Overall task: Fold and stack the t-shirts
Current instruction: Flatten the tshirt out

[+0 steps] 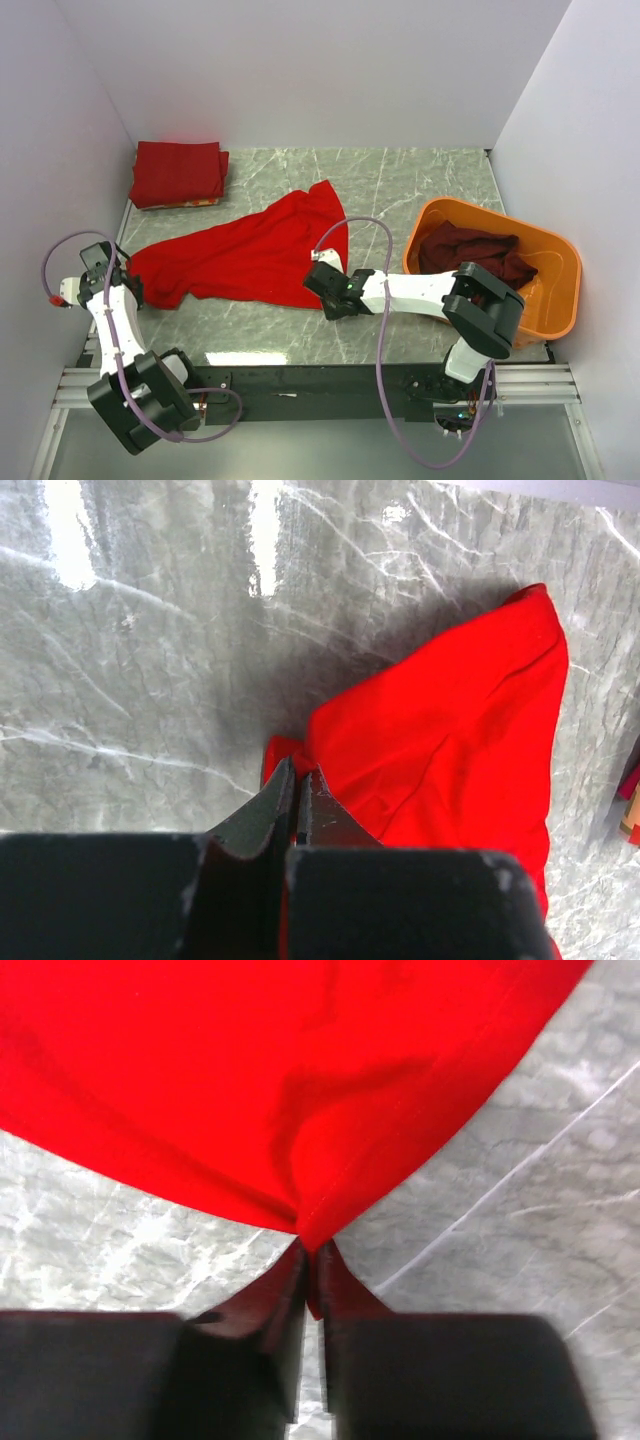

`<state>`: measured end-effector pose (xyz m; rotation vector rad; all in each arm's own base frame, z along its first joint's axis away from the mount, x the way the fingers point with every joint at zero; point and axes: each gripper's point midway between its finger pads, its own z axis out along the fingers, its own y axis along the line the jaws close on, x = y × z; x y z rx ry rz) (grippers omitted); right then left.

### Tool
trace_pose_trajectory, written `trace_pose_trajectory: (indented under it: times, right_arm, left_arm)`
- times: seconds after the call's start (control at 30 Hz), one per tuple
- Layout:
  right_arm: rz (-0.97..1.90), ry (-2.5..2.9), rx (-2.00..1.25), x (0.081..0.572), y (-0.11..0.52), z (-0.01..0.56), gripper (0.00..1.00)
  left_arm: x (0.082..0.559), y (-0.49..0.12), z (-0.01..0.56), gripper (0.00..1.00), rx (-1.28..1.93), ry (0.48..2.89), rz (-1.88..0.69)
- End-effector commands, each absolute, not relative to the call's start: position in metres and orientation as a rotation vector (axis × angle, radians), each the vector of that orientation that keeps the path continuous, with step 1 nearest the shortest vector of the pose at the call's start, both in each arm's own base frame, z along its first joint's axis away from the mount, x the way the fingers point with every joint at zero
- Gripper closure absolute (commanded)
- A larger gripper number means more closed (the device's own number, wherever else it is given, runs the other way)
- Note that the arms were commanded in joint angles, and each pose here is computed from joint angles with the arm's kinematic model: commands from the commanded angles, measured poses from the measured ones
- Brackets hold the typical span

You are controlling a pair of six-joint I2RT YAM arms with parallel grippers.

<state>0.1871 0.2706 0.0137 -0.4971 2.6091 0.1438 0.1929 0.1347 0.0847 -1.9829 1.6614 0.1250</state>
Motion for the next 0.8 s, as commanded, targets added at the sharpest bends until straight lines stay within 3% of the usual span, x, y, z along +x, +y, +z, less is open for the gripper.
trace_pose_trajectory:
  times: [0.0, 0.07, 0.37, 0.77]
  right_arm:
    - [0.067, 2.592, -0.44, 0.193, 0.262, 0.014, 0.91]
    - [0.053, 2.565, -0.421, 0.197, 0.26, 0.025, 1.0]
    - [0.131, 2.326, -0.214, 0.263, 0.248, 0.133, 1.0]
    - [0.29, 2.013, 0.001, 0.369, 0.197, 0.296, 1.0]
  left_arm:
    - [0.192, 0.134, 0.097, 0.99, -1.955, 1.651, 0.114]
    - [0.193, 0.133, 0.104, 0.99, -1.932, 1.651, 0.103]
    - [0.21, 0.129, 0.177, 0.99, -1.684, 1.581, -0.039]
    - [0.268, 0.13, 0.276, 0.99, -1.467, 1.54, -0.254]
